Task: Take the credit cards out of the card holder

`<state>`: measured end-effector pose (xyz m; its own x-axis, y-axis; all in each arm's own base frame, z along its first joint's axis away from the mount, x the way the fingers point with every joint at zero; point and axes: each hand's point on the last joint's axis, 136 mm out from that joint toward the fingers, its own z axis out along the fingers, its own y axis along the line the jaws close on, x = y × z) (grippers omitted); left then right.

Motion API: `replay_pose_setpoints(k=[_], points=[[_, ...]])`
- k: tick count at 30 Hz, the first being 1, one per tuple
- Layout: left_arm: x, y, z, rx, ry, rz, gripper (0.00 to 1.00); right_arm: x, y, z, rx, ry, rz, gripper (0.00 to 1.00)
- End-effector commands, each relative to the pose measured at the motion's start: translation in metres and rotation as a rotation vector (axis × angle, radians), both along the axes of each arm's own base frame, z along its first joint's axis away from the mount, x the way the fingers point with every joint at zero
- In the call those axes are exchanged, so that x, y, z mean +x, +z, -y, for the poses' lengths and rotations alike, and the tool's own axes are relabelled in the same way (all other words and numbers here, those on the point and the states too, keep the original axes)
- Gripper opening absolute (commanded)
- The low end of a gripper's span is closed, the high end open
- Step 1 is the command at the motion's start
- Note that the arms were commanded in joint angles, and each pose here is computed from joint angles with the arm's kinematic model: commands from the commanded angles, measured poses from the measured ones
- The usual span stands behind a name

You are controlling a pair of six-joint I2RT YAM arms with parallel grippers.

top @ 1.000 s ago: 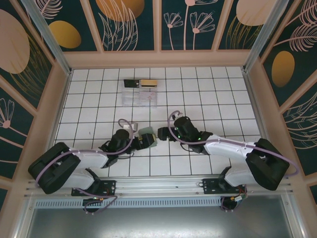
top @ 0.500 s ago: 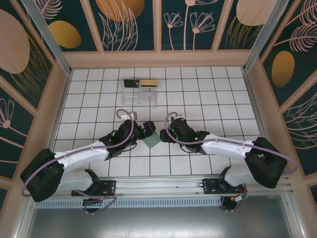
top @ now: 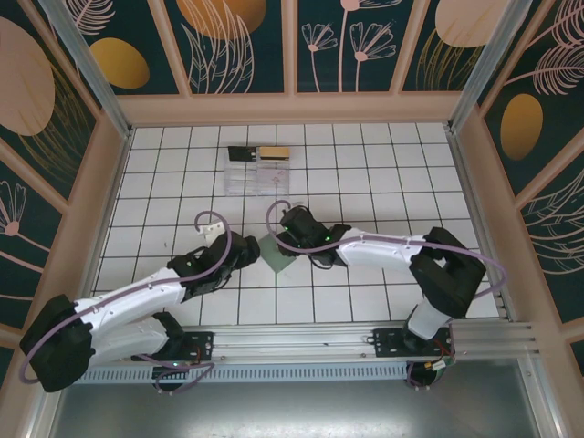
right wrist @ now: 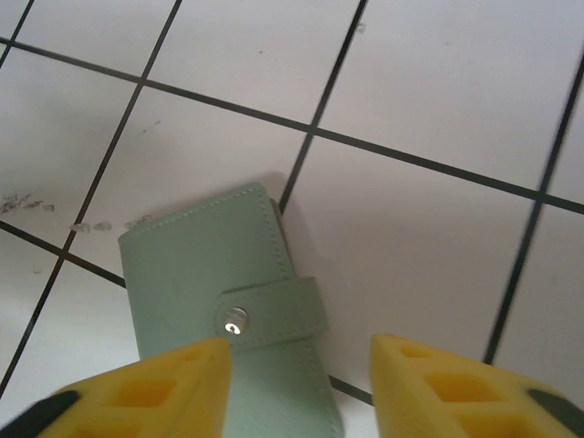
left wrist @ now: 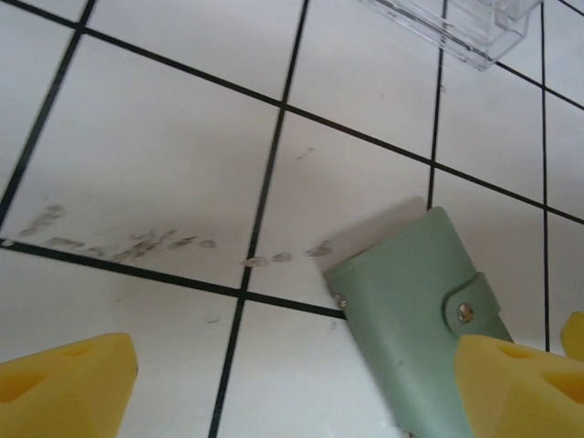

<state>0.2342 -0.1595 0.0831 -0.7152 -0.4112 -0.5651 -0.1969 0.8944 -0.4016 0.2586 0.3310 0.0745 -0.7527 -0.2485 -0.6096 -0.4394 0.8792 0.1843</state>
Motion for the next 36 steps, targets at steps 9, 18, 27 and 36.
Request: replay_pose_setpoints(k=[9,18,27,36], points=[[-0.009,-0.015,-0.012,0.012,0.03,-0.021,0.95,0.0,-0.024,-0.025,-0.167,0.12,0.015,0.36],[-0.01,-0.019,-0.009,-0.003,0.022,-0.029,0.95,0.0,-0.041,-0.031,-0.215,0.156,-0.004,0.32],[-0.01,-0.018,-0.009,-0.006,0.022,-0.028,0.95,-0.008,-0.056,-0.031,-0.276,0.177,-0.007,0.38],[-0.011,-0.018,-0.009,-0.018,0.022,-0.025,0.96,-0.016,-0.058,-0.024,-0.303,0.16,-0.002,0.09]])
